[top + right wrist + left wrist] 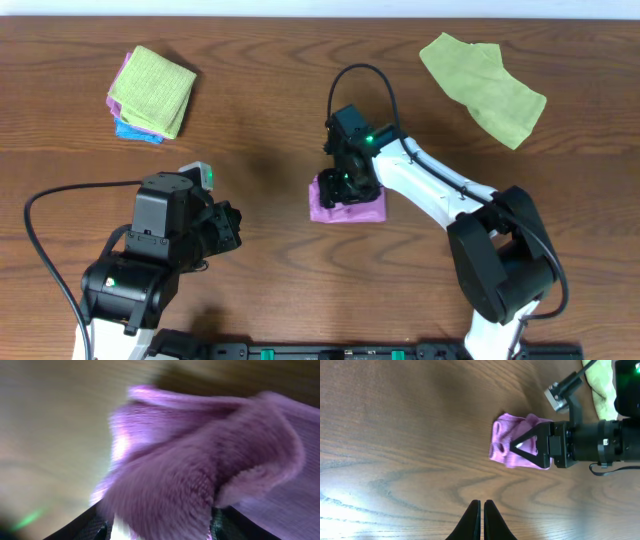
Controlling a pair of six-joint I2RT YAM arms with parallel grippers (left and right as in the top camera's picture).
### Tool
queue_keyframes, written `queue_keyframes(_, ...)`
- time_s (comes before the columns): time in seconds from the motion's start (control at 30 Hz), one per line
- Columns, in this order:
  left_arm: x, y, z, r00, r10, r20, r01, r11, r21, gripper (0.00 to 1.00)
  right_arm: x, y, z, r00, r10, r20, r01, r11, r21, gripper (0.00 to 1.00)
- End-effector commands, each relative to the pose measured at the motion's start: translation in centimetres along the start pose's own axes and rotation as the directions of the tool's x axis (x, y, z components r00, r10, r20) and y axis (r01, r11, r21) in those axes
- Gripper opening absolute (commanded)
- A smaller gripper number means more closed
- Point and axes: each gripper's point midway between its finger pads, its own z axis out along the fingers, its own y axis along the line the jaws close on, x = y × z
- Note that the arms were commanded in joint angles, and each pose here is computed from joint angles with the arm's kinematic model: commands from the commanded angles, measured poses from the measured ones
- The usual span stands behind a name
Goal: Fold the cloth
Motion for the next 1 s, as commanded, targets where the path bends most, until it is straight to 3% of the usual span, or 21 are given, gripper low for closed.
queue_keyframes(0.0, -0.5, 0.2, -0.4, 0.999, 0.031, 0.019, -0.031, 0.999, -0.022, 0.05, -0.4, 4.0, -1.5, 0.999, -0.003, -0.035, -0.005, 0.972, -0.236, 0.58)
queue_keyframes(0.23, -0.5, 1.0, -0.2, 1.0, 0.028, 0.013, -0.027, 0.998, -0.064, 0.06, -1.1, 4.7, -3.6, 0.999, -0.024, -0.034, 0.015, 0.97, -0.242, 0.53)
queue_keyframes(0.3, -0.6, 1.3, 0.0, 1.0, 0.027, 0.014, -0.025, 0.996, -0.082, 0.06, -1.4, 4.9, -4.2, 0.999, -0.046, -0.025, 0.038, 0.969, -0.242, 0.47)
queue_keyframes(0.37, -0.7, 1.7, 0.3, 1.0, 0.023, 0.01, -0.022, 0.994, -0.104, 0.06, -1.7, 4.8, -4.8, 0.999, -0.045, -0.017, 0.039, 0.971, -0.236, 0.35)
queue_keyframes(0.4, -0.7, 1.8, 0.4, 1.0, 0.021, 0.006, -0.02, 0.993, -0.113, 0.05, -2.0, 4.6, -5.1, 0.999, -0.042, -0.012, 0.038, 0.973, -0.23, 0.22)
queue_keyframes(0.43, -0.7, 2.0, 0.7, 1.0, 0.019, -0.002, -0.019, 0.992, -0.121, 0.09, -2.1, 4.3, -5.3, 0.999, -0.033, -0.01, 0.03, 0.976, -0.216, 0.02)
queue_keyframes(0.47, -0.6, 2.1, 1.0, 1.0, 0.013, -0.015, -0.015, 0.992, -0.128, 0.13, -2.4, 3.7, -5.8, 1.0, -0.018, -0.009, 0.016, 0.981, -0.195, 0.02)
queue_keyframes(0.53, -0.5, 2.2, 1.8, 0.999, -0.001, -0.04, -0.005, 0.991, -0.135, 0.31, -2.6, 2.4, -6.8, 1.0, 0.003, -0.007, -0.003, 0.99, -0.141, 0.02)
queue_keyframes(0.63, -0.3, 2.2, 3.3, 0.997, -0.011, -0.081, 0.001, 0.992, -0.126, 0.45, -2.7, -0.3, -8.4, 0.999, 0.041, 0.009, -0.041, 0.999, -0.025, 0.02)
queue_keyframes(0.67, -0.2, 2.1, 4.3, 0.995, -0.016, -0.099, 0.004, 0.994, -0.112, 0.65, -2.7, -1.8, -9.1, 0.998, 0.061, 0.021, -0.062, 0.997, 0.04, 0.02)
queue_keyframes(0.7, -0.2, 2.0, 4.9, 0.994, -0.018, -0.109, 0.007, 0.995, -0.101, 0.74, -2.7, -2.7, -9.4, 0.997, 0.071, 0.026, -0.073, 0.995, 0.074, 0.02)
queue_keyframes(0.83, 0.0, 1.4, 7.9, 0.986, -0.032, -0.164, 0.026, 0.999, -0.043, 0.95, -1.9, -7.1, -10.4, 0.989, 0.145, 0.02, -0.146, 0.966, 0.212, 0.02)
queue_keyframes(0.97, 0.3, 0.8, 10.4, 0.973, -0.04, -0.225, 0.041, 0.999, -0.002, 0.95, -1.5, -10.0, -10.9, 0.973, 0.23, 0.027, -0.23, 0.943, 0.241, 0.02)
